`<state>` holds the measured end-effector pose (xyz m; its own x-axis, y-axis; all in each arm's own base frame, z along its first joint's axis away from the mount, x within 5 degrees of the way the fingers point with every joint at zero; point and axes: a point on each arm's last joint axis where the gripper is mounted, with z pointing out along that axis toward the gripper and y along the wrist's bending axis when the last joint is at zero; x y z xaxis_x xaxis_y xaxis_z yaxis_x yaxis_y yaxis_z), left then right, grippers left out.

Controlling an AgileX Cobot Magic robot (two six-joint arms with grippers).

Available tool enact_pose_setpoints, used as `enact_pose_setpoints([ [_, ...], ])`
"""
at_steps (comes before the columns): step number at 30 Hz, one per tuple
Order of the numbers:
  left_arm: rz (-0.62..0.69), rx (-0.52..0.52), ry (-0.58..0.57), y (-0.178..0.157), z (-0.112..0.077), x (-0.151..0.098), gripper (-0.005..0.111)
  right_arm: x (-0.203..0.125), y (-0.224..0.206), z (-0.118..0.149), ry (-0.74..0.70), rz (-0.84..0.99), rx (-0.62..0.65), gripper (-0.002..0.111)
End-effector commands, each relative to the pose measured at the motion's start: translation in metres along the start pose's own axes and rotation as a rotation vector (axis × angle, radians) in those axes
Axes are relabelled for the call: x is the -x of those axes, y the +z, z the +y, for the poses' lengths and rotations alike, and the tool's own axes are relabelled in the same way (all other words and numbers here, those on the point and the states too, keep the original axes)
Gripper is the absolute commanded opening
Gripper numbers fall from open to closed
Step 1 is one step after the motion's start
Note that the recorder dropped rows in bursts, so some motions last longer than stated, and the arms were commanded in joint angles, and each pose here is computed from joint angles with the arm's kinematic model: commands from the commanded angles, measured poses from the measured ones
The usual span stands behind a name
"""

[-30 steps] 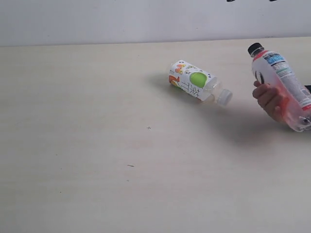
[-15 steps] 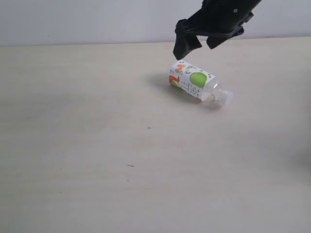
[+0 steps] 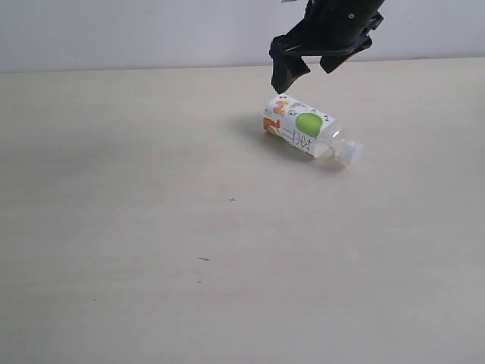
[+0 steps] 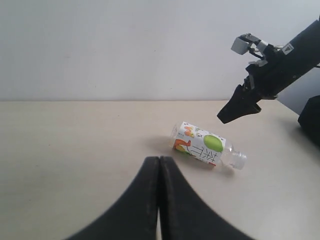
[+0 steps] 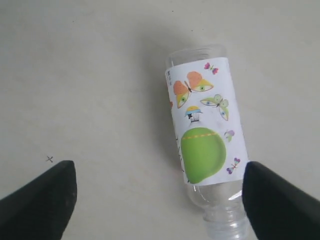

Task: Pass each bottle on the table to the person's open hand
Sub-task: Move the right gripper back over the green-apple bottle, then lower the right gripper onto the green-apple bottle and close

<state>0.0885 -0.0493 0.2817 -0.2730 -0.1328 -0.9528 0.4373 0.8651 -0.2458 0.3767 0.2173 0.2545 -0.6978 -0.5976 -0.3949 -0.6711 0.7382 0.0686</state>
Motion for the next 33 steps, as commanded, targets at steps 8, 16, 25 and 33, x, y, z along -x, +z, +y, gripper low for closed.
enact_pose_setpoints([
  [8,-0.021,0.002,-0.001,-0.001,0.000,0.001,0.001,-0.007,0.027,-0.006,0.021,-0.002,-0.050,0.084],
  [16,-0.021,0.002,-0.001,-0.001,0.000,0.001,0.001,-0.008,0.031,-0.015,-0.076,-0.008,-0.141,0.084],
  [25,-0.021,0.002,-0.001,-0.001,0.000,0.001,0.001,-0.011,0.051,-0.024,-0.087,0.005,-0.148,0.084],
  [33,-0.021,0.002,-0.001,-0.001,0.000,0.001,0.001,-0.010,0.058,-0.025,-0.093,-0.012,-0.153,0.084],
])
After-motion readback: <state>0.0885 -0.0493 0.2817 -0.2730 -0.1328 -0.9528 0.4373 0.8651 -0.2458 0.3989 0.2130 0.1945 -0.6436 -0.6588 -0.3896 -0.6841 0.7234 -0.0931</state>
